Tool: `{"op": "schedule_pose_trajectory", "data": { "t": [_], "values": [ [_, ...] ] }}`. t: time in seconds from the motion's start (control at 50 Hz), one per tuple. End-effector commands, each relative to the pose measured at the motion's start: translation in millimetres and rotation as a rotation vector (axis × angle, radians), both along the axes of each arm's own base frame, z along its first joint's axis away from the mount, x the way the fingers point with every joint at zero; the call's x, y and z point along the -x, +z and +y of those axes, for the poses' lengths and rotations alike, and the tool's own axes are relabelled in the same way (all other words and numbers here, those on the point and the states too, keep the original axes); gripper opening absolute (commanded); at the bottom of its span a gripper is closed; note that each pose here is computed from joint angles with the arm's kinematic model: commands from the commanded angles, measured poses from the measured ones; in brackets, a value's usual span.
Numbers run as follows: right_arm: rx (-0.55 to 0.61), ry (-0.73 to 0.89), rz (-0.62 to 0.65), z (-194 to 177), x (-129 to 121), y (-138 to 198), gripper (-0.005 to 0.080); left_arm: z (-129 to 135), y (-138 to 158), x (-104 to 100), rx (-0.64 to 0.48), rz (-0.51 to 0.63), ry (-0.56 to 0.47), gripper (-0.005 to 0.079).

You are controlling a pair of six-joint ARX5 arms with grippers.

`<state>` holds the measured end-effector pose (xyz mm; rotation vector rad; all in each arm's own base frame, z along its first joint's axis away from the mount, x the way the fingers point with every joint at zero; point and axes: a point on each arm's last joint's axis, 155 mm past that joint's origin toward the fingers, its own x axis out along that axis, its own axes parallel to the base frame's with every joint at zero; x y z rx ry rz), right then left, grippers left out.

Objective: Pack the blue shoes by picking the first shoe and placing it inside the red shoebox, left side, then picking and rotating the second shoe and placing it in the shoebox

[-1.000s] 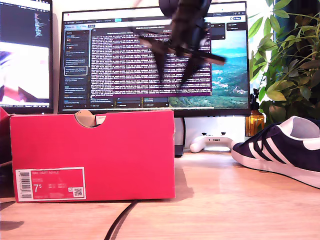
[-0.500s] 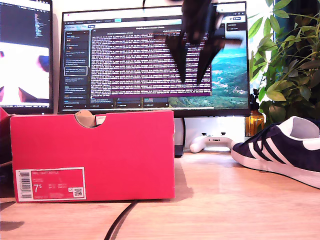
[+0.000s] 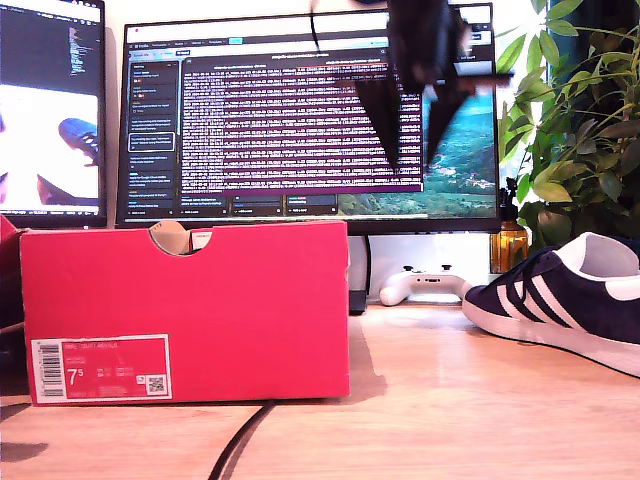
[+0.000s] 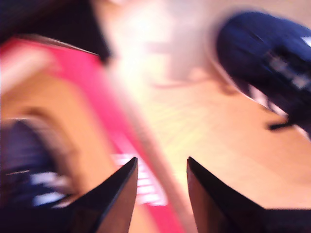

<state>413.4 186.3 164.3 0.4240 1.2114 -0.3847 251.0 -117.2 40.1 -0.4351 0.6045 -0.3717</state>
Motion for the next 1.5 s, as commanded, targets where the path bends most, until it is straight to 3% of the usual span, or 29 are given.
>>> {"op": "schedule_pose_trajectory", "data": {
  "t": [0.0,0.14,0.34,0.6,0.86,1.48],
  "values": [
    [0.002,-0.035,-0.032,-14,8,17,0.0286,1,-11,8,-0.012,0.020,-0.008,-0.0021],
    [0.034,-0.072,-0.021,-35,17,15,0.0297,1,-11,8,-0.012,0.020,-0.008,-0.0021],
    [0.067,-0.116,0.008,-68,40,13,0.0569,1,-11,8,-0.012,0.020,-0.008,-0.0021],
    [0.102,-0.191,0.066,-110,76,1,0.0640,1,-11,8,-0.012,0.020,-0.008,-0.0021],
    [0.124,-0.324,0.153,-143,106,-25,0.0643,1,-11,8,-0.012,0.020,-0.008,-0.0021],
    [0.195,-0.510,0.262,-176,141,-64,0.0636,1,-11,8,-0.012,0.021,-0.008,-0.0021]
  ]
}}
